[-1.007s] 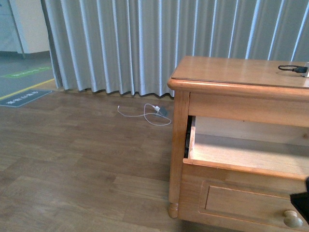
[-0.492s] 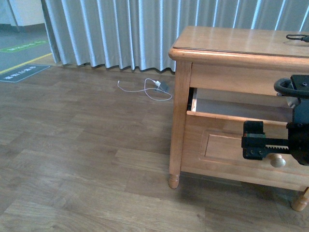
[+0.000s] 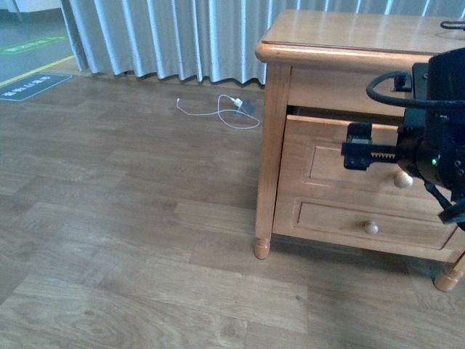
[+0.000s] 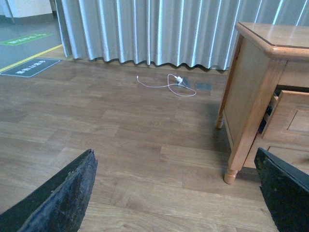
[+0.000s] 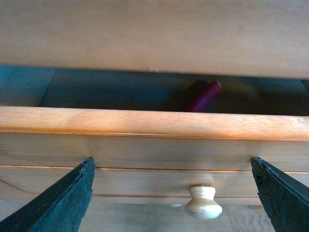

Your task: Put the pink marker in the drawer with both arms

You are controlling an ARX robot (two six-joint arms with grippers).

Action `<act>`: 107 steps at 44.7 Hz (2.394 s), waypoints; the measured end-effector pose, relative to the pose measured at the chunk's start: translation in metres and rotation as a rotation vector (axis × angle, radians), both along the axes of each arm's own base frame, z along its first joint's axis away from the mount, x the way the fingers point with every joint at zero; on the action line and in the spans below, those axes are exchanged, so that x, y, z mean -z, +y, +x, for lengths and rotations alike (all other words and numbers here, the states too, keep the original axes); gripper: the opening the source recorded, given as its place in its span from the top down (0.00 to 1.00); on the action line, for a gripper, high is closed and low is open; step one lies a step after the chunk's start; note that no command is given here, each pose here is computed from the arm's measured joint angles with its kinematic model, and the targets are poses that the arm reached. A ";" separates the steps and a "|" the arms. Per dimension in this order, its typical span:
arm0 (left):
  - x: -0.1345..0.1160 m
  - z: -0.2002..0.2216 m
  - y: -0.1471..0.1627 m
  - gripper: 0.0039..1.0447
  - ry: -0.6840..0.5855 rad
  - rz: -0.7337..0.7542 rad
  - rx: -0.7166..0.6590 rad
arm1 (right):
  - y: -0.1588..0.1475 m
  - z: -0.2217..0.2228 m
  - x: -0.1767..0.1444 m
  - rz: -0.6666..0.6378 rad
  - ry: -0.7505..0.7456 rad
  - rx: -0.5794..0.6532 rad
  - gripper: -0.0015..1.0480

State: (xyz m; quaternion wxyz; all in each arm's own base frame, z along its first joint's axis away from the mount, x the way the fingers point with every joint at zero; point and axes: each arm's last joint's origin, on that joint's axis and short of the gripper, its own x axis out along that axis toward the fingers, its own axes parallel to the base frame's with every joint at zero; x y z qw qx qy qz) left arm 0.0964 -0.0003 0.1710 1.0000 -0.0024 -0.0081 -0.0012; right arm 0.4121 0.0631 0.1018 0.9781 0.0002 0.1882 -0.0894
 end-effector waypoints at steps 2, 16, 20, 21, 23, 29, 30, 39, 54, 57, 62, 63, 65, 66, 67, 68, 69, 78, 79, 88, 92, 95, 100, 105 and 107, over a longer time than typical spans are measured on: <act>0.000 0.000 0.000 0.06 0.000 0.000 0.000 | -0.001 0.004 0.000 0.000 -0.007 0.010 0.08; 0.000 0.000 0.000 0.06 0.000 0.000 0.000 | -0.006 0.029 0.007 -0.006 -0.053 0.034 0.08; 0.000 0.000 0.000 0.06 0.000 0.000 0.000 | -0.006 0.031 0.010 -0.013 -0.055 0.026 0.08; 0.000 0.000 0.000 0.06 0.000 0.000 0.000 | -0.006 0.031 0.010 -0.015 -0.059 0.024 0.08; 0.000 0.000 0.000 0.06 0.000 0.000 0.000 | -0.006 0.032 0.010 -0.018 -0.060 0.023 0.08; 0.000 0.000 0.000 0.06 -0.001 0.000 0.000 | -0.010 0.026 0.011 -0.015 -0.056 0.019 0.08; 0.000 0.000 0.000 0.06 -0.001 0.000 0.000 | -0.010 0.025 0.010 -0.015 -0.057 0.019 0.08; 0.000 0.000 0.000 0.06 -0.001 0.000 0.000 | -0.017 -0.004 -0.013 0.014 -0.056 -0.008 0.08; 0.000 0.000 0.000 0.06 -0.002 0.000 0.000 | -0.017 -0.107 -0.066 0.091 0.026 -0.127 0.08; 0.000 0.000 0.000 0.06 -0.002 0.000 0.000 | -0.017 -0.132 -0.079 0.091 0.011 -0.153 0.08; 0.000 0.000 0.000 0.06 -0.002 0.000 0.000 | -0.018 -0.174 -0.099 0.097 -0.013 -0.185 0.08; 0.000 0.000 0.000 0.06 -0.002 0.000 0.000 | -0.018 -0.183 -0.102 0.098 -0.014 -0.190 0.08; 0.000 0.000 0.000 0.06 -0.002 0.000 0.000 | -0.020 -0.207 -0.109 0.102 -0.024 -0.200 0.08; 0.000 0.000 0.000 0.06 -0.002 0.000 0.000 | -0.021 -0.219 -0.112 0.105 -0.030 -0.202 0.08; 0.000 0.000 0.000 0.06 -0.002 0.000 0.000 | -0.022 -0.226 -0.114 0.106 -0.035 -0.203 0.08; 0.000 0.000 0.000 0.06 -0.002 0.000 0.000 | -0.024 -0.237 -0.117 0.115 -0.053 -0.203 0.08; 0.000 0.000 0.000 0.06 -0.002 0.000 0.000 | -0.025 -0.247 -0.118 0.121 -0.052 -0.198 0.08; 0.000 0.000 0.000 0.06 -0.001 0.000 0.000 | -0.036 -0.289 -0.120 0.148 -0.107 -0.168 0.08; 0.000 0.000 0.000 0.06 -0.002 0.000 0.001 | -0.036 -0.290 -0.120 0.149 -0.108 -0.168 0.08; 0.000 0.000 0.000 0.06 -0.002 0.000 0.000 | -0.039 -0.291 -0.111 0.081 -0.309 -0.176 0.24; 0.000 0.000 0.000 0.06 -0.002 0.000 0.000 | -0.043 -0.294 -0.108 0.048 -0.382 -0.177 0.38; 0.000 0.000 0.000 0.06 -0.002 0.000 0.000 | -0.046 -0.296 -0.103 0.027 -0.385 -0.182 0.49; 0.000 0.000 0.000 0.06 -0.002 0.000 0.000 | -0.051 -0.298 -0.090 0.012 -0.373 -0.185 0.75; 0.000 0.000 0.000 0.06 -0.002 0.000 0.000 | -0.060 -0.300 -0.086 0.010 -0.378 -0.199 0.94; 0.000 0.000 0.000 0.06 -0.002 0.000 0.000 | -0.062 -0.301 -0.085 0.006 -0.381 -0.181 0.99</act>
